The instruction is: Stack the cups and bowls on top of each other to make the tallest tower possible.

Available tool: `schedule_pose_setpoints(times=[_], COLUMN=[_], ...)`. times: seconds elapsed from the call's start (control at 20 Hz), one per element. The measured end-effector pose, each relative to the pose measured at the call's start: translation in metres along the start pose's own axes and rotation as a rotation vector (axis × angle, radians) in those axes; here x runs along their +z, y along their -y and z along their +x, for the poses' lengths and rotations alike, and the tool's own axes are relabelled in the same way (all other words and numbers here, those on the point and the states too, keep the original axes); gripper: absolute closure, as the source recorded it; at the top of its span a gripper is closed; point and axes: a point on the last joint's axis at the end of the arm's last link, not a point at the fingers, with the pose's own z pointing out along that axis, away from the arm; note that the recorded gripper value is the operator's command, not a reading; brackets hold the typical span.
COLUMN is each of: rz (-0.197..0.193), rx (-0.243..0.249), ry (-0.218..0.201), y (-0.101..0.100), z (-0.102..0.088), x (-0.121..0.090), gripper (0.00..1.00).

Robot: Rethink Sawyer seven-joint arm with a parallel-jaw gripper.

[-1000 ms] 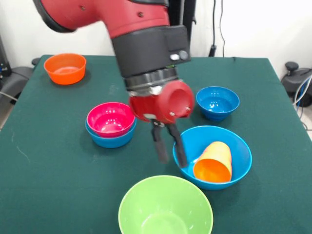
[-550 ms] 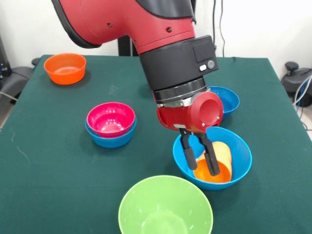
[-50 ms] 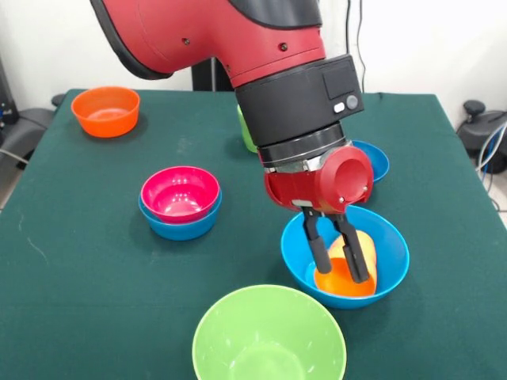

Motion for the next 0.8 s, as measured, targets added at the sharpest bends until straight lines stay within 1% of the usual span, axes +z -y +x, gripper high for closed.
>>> schedule_pose_setpoints(times=[0.45,0.8], rz=[0.015,0.025], rx=[0.003,0.015], ry=[-0.019,-0.035], y=[0.009,0.018], z=[0.009,0.014], x=[0.001,0.010], gripper=[0.00,0.00])
